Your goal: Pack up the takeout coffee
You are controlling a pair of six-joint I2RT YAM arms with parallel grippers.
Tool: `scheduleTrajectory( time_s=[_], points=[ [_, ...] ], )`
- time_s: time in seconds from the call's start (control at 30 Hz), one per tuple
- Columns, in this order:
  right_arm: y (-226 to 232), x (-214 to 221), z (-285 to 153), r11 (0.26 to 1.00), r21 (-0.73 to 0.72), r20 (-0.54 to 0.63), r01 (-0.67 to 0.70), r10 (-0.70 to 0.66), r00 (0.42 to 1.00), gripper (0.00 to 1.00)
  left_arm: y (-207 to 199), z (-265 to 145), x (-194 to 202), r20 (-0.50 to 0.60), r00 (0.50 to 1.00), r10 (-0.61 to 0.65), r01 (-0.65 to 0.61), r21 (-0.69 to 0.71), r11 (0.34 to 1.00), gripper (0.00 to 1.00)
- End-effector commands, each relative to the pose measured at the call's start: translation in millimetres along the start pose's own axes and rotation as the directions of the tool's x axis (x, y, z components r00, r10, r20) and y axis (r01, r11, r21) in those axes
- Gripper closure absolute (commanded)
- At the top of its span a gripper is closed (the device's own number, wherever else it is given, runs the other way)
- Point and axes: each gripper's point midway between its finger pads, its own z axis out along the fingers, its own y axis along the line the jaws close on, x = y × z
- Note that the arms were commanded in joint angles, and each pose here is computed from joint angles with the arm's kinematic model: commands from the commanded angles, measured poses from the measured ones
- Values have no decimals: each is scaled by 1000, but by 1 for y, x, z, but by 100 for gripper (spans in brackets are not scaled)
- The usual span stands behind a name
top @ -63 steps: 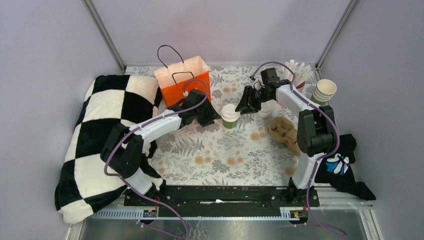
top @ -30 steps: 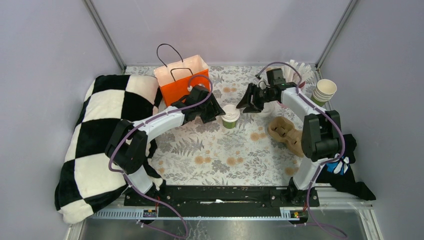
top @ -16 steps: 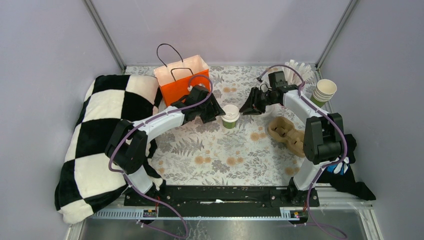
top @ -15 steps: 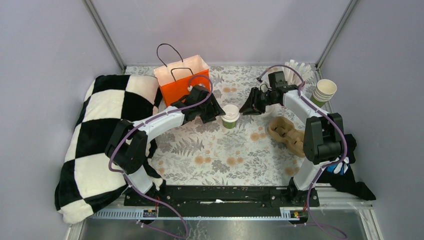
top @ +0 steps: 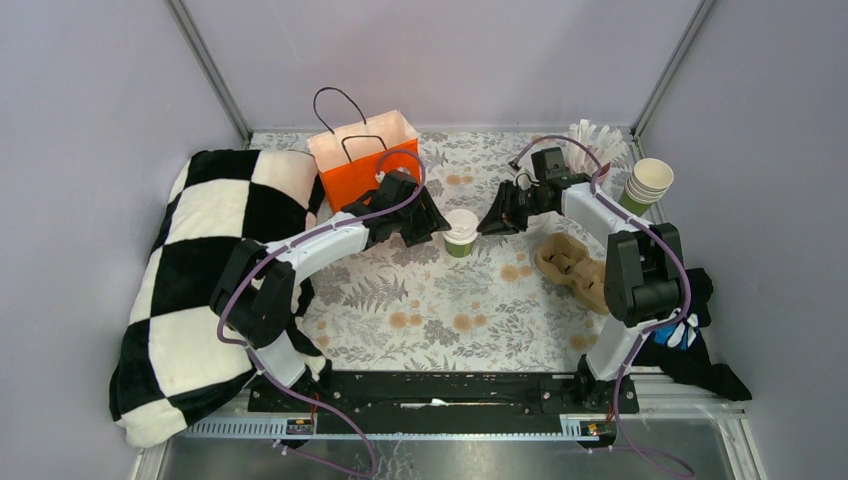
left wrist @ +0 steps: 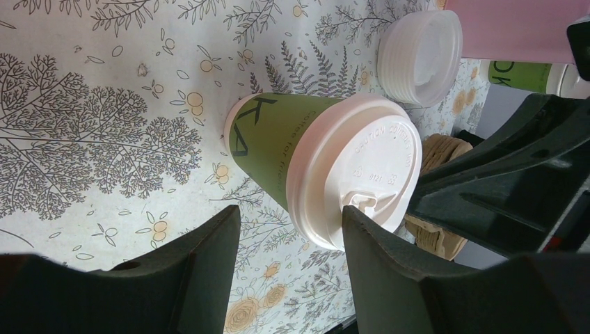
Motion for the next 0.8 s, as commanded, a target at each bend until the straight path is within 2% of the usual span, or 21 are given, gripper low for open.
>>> scheduleTrajectory(
  time_s=[0.0,0.17,0.23,0.33,0.53,0.63,0.77],
  points=[
    [-7,2,11,1000,10,-6,17,-17,1000,72,1,-2,-2,2,1000,22,-22,-7,1000,41],
    [-15,0,19,999,33,-3,17,-17,1000,72,3,-1,-1,-2,1000,21,-21,-12,1000,41],
    [-29,1,24,996,90,3,2,-2,1000,75,6,0,1,-4,1000,20,-20,-18,1000,41],
    [-63,10,24,966,259,21,-16,11,1000,77,11,1,3,-9,1000,18,-18,-29,999,41],
    [-90,32,30,943,329,5,-46,47,999,76,23,1,6,-3,1000,11,-11,-56,998,41],
    [-71,22,24,956,294,-5,-19,21,1000,77,25,1,7,-10,1000,12,-13,-62,998,41],
    [-17,-13,-6,977,206,91,58,-78,993,68,22,1,5,-8,1000,17,-17,-61,998,41]
  ],
)
